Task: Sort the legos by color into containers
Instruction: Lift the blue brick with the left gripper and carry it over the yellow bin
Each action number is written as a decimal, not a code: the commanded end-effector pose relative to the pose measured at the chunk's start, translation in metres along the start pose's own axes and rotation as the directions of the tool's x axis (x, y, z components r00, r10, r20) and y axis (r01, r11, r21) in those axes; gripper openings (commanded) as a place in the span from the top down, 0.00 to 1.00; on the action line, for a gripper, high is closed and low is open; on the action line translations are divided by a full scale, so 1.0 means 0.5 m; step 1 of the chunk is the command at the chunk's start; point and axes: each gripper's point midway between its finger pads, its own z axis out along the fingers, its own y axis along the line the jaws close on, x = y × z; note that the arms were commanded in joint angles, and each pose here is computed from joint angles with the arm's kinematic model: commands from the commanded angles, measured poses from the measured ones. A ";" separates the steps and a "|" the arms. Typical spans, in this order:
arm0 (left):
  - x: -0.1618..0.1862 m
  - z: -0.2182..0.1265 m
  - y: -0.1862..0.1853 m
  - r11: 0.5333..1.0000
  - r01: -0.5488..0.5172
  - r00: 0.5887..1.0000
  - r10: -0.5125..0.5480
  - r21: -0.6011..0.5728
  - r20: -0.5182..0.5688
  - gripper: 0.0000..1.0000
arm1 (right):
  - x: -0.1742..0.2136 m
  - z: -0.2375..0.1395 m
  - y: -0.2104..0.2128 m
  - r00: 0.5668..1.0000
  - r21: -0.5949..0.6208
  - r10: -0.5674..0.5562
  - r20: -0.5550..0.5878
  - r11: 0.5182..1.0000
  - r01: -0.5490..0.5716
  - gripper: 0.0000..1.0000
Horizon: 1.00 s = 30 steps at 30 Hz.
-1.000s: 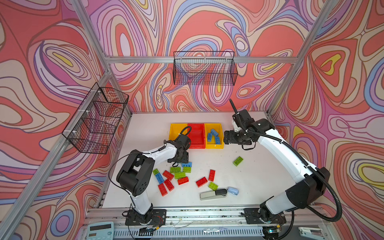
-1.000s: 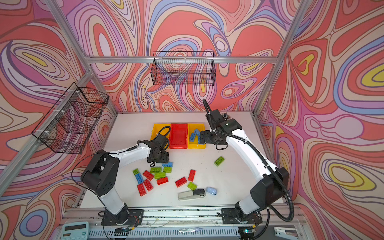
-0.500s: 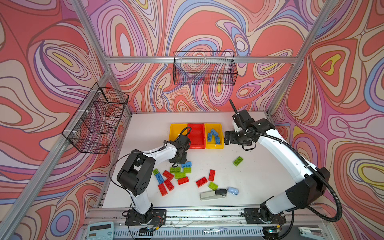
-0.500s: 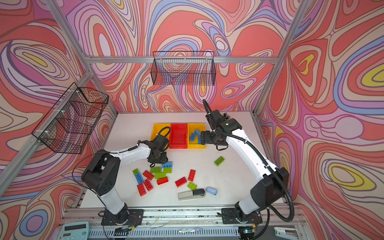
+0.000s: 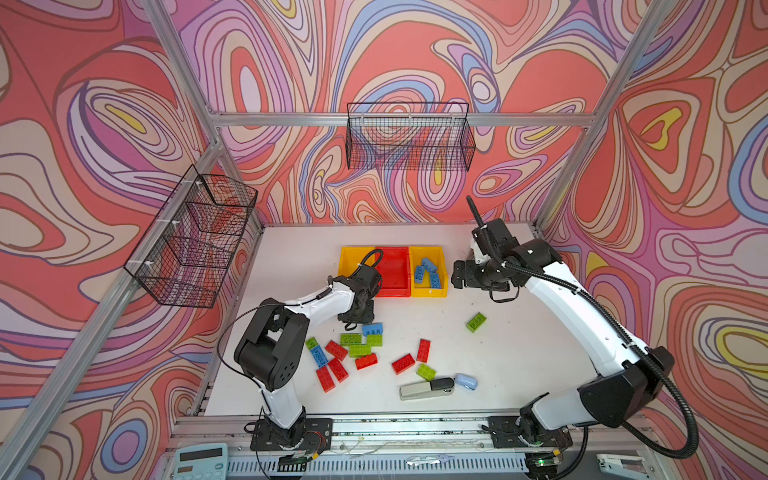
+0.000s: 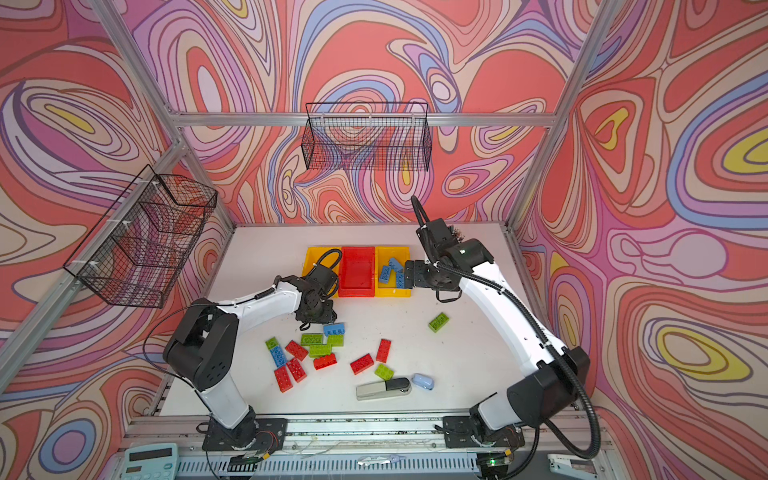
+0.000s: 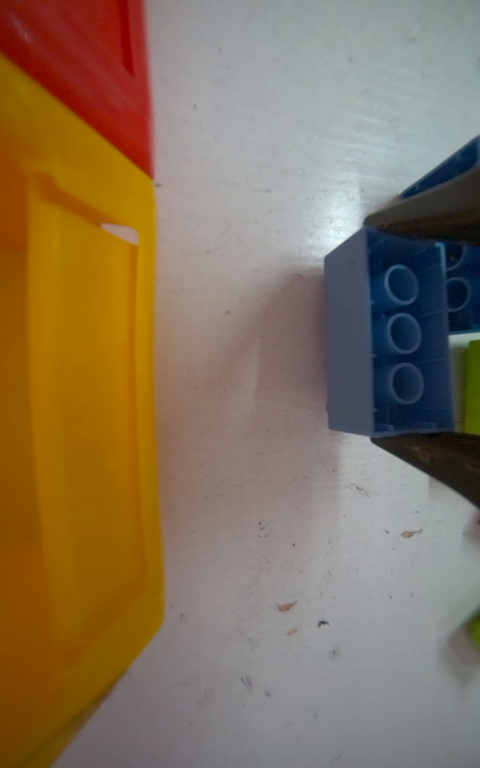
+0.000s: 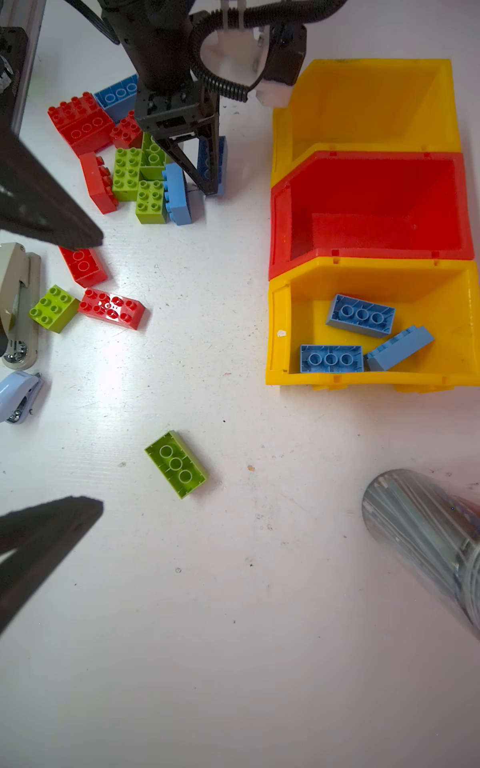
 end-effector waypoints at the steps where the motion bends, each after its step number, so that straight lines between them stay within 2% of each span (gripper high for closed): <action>1: -0.004 -0.047 0.002 0.999 0.034 0.999 -0.034 0.019 -0.009 0.74 | 0.018 -0.021 -0.016 1.000 0.011 0.022 0.016 1.000 -0.022 0.02; 9: -0.013 -0.090 -0.020 0.998 0.040 0.999 -0.041 0.054 0.009 0.74 | 0.054 -0.039 -0.038 0.999 0.014 0.043 0.031 0.999 -0.043 0.02; 14: -0.034 -0.131 -0.063 0.996 0.014 0.999 -0.018 0.090 0.041 0.74 | 0.068 -0.054 -0.049 0.998 0.018 0.051 0.041 0.999 -0.052 0.02; 22: -0.103 -0.195 -0.200 0.980 -0.061 0.993 0.041 0.190 0.107 0.73 | 0.092 -0.087 -0.071 0.995 0.033 0.081 0.061 0.996 -0.083 0.02; 30: -0.196 -0.190 -0.338 0.950 -0.089 0.988 0.046 0.300 0.150 0.71 | 0.112 -0.119 -0.098 0.990 0.067 0.114 0.084 0.991 -0.120 0.02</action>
